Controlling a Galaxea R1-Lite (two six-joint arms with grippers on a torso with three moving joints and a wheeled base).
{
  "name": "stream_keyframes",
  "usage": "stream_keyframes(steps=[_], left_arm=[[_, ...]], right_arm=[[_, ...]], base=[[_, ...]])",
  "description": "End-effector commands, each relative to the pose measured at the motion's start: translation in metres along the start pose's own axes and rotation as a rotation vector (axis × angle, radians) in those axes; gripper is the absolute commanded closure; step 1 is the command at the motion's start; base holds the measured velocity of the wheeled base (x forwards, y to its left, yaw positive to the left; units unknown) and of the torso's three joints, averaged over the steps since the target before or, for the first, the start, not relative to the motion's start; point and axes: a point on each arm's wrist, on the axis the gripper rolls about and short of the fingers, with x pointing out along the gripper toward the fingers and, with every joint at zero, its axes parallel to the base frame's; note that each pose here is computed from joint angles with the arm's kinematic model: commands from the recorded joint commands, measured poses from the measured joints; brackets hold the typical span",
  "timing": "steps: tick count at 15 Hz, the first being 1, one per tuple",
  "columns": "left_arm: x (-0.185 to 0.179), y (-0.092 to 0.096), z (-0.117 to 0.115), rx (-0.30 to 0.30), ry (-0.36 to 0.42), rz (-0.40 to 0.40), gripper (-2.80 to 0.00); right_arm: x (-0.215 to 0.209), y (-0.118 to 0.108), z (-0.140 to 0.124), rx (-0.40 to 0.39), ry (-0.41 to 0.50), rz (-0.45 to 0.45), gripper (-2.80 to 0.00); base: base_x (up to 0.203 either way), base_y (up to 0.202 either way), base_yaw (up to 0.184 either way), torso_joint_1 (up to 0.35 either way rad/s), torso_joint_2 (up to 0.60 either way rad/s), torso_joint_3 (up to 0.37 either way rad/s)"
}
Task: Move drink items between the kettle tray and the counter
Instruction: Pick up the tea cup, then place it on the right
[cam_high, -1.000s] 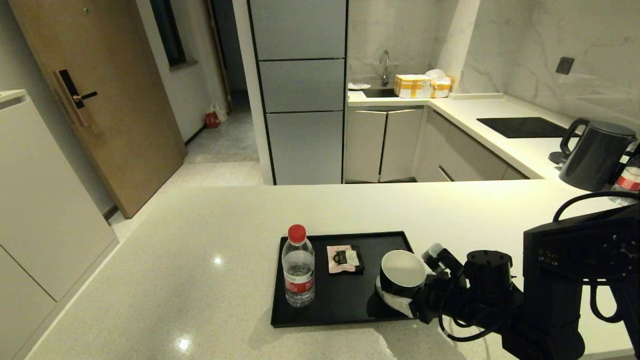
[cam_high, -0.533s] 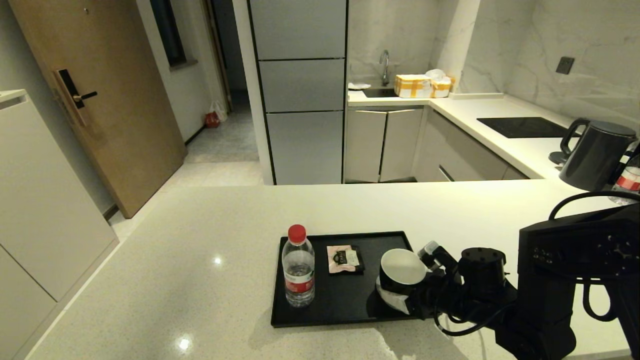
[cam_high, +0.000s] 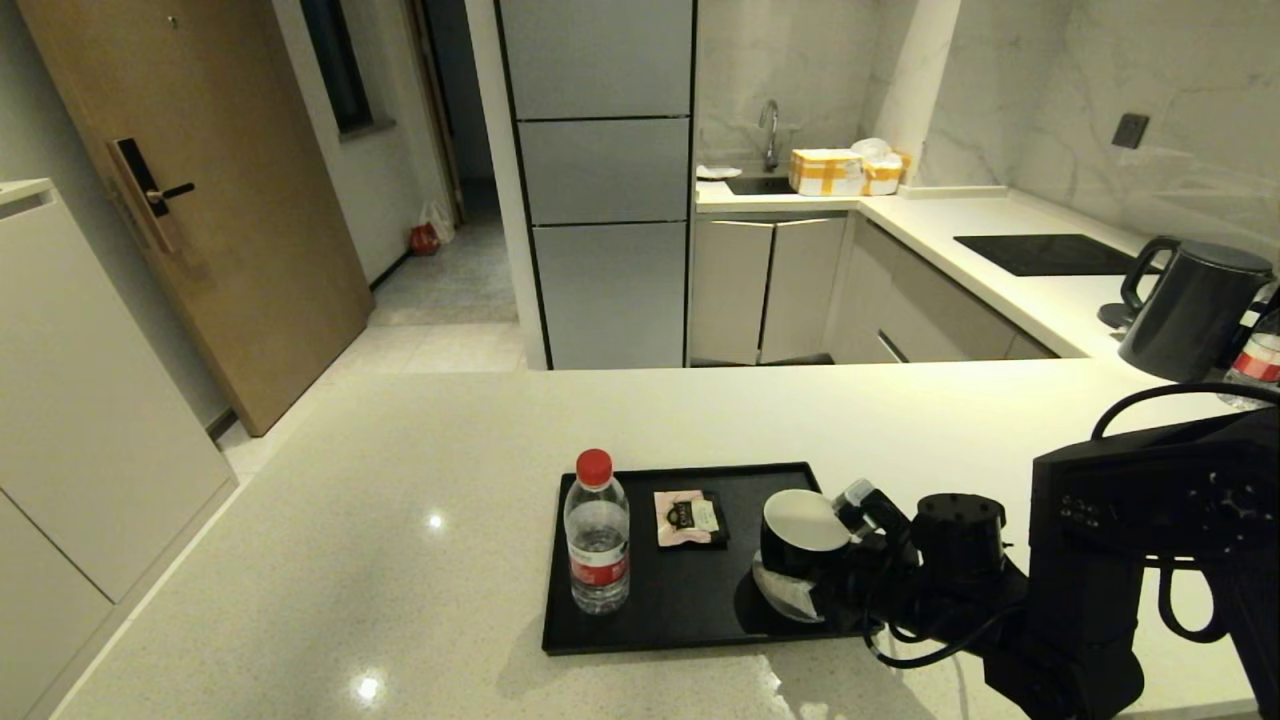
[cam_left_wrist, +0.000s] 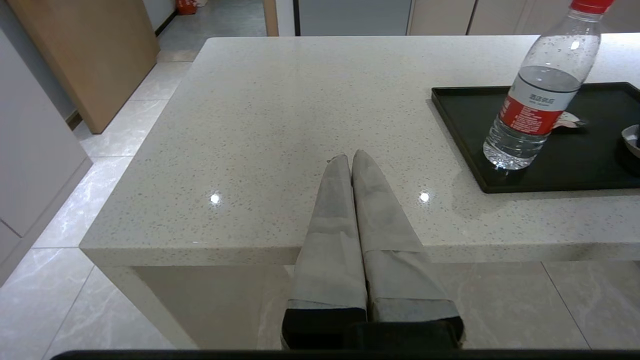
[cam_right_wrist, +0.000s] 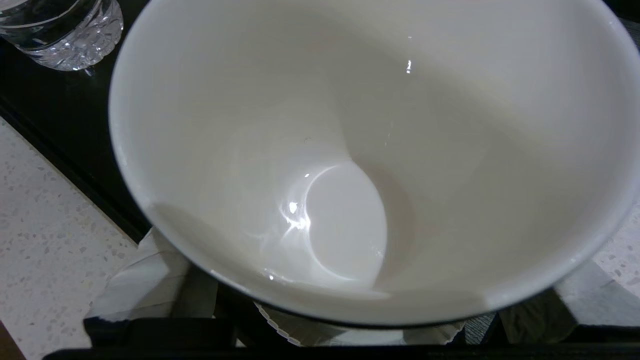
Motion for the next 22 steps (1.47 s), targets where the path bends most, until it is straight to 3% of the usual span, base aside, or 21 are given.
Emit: stream_keyframes(steps=[1,5,9,16,22], left_arm=[[0.000,0.000,0.000,0.000,0.000,0.000,0.00],[0.000,0.000,0.000,0.000,0.000,0.000,0.00],[0.000,0.000,0.000,0.000,0.000,0.000,0.00],[0.000,0.000,0.000,0.000,0.000,0.000,0.00],[0.000,0.000,0.000,0.000,0.000,0.000,0.00]], right_arm=[[0.000,0.001,0.000,-0.004,-0.003,0.004,0.00],[-0.002,0.002,0.000,-0.005,-0.005,0.001,0.00],[-0.018,0.005,0.025,-0.026,-0.064,-0.027,0.00],[-0.034,-0.010,0.038,-0.010,-0.068,-0.216,0.00],[-0.062,-0.085,0.015,0.112,-0.045,-0.474,0.00]], base=[[0.000,0.000,0.000,0.000,0.00,0.000],[0.000,0.000,0.000,0.000,0.00,0.000],[0.000,0.000,0.000,0.000,0.00,0.000],[0.000,0.000,0.000,0.000,0.00,0.000],[0.000,0.000,0.000,0.000,0.00,0.000]])
